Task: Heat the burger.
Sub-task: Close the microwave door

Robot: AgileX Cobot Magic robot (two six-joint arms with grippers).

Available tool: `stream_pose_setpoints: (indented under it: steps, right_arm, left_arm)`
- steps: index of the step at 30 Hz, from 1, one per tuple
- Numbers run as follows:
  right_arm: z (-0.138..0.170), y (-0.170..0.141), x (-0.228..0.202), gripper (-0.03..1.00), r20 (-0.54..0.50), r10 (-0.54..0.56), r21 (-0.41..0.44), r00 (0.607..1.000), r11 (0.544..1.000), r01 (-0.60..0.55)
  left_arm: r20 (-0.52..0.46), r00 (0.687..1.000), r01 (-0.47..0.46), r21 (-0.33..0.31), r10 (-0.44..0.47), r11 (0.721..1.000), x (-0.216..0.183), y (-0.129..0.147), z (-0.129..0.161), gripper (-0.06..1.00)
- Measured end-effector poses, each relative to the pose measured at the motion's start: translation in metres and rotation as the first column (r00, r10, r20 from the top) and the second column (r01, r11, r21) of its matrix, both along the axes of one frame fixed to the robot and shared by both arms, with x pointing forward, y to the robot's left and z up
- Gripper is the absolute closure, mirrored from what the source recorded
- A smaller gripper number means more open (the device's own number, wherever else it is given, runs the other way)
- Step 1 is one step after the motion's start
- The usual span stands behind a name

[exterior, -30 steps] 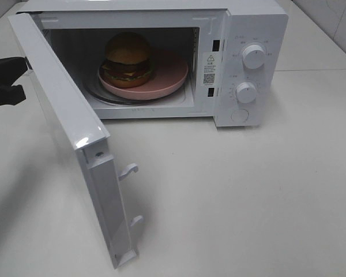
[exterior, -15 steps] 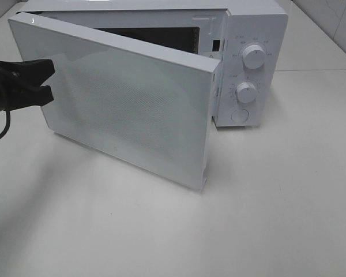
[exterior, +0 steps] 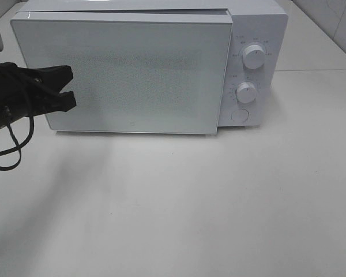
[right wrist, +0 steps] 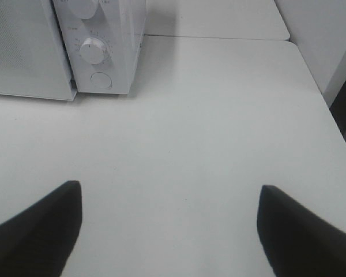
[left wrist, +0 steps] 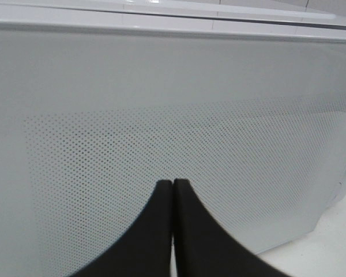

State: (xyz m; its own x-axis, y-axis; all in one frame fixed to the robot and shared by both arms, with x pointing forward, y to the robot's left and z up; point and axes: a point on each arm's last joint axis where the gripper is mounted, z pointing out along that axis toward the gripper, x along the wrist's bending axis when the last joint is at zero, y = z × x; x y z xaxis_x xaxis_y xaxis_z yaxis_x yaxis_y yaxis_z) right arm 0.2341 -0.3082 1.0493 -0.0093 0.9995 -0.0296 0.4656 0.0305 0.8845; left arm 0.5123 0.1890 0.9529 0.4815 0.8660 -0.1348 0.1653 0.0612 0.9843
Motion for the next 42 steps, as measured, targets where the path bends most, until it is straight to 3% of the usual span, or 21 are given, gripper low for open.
stream_pose_setpoints:
  steps: [30,42]
  right_arm:
    - [0.0,0.0,0.0,0.21,0.0,0.0,0.0,1.0,1.0,0.0]
    - [0.0,0.0,0.0,0.21,0.0,0.0,0.0,1.0,1.0,0.0]
  left_arm:
    - [-0.009,1.0,-0.009,-0.008,0.009,1.0,0.043,-0.065,0.003,0.94]
    - [-0.024,0.999,0.049,0.038,-0.048,0.998,0.053,-0.083,0.007,0.94]
